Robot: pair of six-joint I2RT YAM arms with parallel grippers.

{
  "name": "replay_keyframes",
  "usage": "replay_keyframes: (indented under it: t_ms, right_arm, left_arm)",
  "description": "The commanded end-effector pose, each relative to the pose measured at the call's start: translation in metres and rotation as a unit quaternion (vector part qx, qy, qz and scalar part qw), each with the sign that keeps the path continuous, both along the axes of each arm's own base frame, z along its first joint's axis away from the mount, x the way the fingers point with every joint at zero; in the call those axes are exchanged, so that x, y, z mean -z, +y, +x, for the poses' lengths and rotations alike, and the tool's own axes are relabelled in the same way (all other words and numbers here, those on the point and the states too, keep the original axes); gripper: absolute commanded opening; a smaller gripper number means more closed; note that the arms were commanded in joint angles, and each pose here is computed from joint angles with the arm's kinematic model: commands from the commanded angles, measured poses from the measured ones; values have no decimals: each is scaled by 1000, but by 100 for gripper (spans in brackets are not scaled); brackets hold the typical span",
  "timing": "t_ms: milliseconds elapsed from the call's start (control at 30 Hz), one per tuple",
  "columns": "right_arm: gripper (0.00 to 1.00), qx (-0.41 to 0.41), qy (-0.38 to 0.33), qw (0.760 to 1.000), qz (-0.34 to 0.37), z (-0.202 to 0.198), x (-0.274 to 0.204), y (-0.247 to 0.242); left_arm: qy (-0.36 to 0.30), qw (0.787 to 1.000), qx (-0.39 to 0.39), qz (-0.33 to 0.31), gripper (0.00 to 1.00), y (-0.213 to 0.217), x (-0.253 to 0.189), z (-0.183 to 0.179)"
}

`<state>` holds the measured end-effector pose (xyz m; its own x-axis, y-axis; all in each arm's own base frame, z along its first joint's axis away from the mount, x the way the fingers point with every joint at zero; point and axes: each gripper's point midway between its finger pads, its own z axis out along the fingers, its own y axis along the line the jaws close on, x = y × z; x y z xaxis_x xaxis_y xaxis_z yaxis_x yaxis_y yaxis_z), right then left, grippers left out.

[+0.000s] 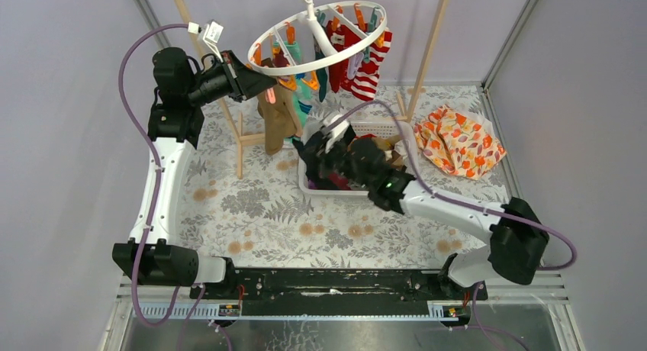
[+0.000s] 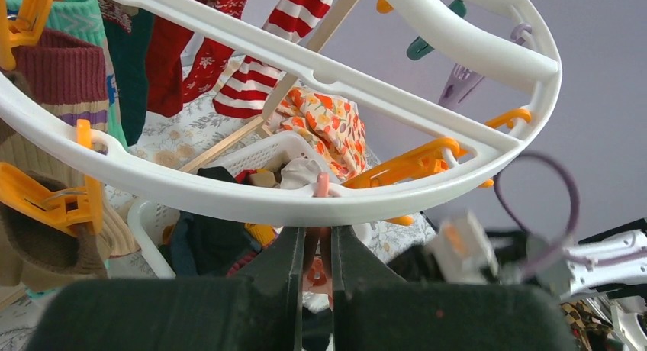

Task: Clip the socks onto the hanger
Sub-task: Pick up the sock from the bin, then clamp the sock onto the hanger.

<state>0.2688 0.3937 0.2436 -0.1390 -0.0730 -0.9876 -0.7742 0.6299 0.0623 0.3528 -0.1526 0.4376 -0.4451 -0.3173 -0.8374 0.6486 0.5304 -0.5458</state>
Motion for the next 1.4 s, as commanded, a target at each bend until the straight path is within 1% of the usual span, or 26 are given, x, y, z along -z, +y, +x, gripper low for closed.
replay_keyframes:
  t_ms: [0, 67, 167, 200, 300, 367, 400, 433, 467, 567, 833, 1033, 1367]
  right_arm:
    - [0, -192, 76, 969, 134, -36, -61, 3]
    - [0, -243, 95, 953, 156, -45, -75, 0]
    - [0, -313, 127, 919, 203, -56, -91, -5]
    - [0, -335, 153, 903, 222, -60, -95, -7]
    - [0, -397, 185, 861, 258, -69, -107, -8]
    - [0, -423, 201, 838, 280, -70, -114, -7]
    - [0, -440, 190, 826, 297, -71, -123, -9]
    - [0, -447, 195, 816, 310, -68, -128, -9]
    - [0, -451, 206, 807, 321, -63, -127, -7]
    - [0, -462, 207, 786, 354, -53, -140, -4]
    - [0, -440, 209, 776, 400, -25, -151, 4]
    - [0, -436, 213, 769, 416, -11, -156, 9]
    - [0, -422, 201, 770, 435, 5, -162, 7]
  left_arm:
    - [-3, 999, 47, -8, 0, -7, -2, -17]
    - [-1, 998, 58, -17, 0, -10, -3, -19]
    - [-2, 996, 77, -35, 0, -13, -6, -25]
    - [-5, 996, 84, -40, 0, -14, -8, -27]
    - [-1, 994, 98, -51, 0, -17, -8, -32]
    - [-5, 993, 107, -55, 0, -18, -9, -34]
    - [-3, 992, 111, -58, 0, -19, -9, -36]
    - [-1, 991, 115, -62, 0, -19, -8, -37]
    - [1, 991, 117, -66, 0, -20, -9, -38]
    - [-1, 989, 123, -77, 0, -21, -11, -40]
    - [4, 987, 137, -85, 0, -23, -7, -44]
    - [6, 985, 146, -91, 0, -25, -10, -48]
    - [6, 983, 156, -92, 0, -26, -9, -53]
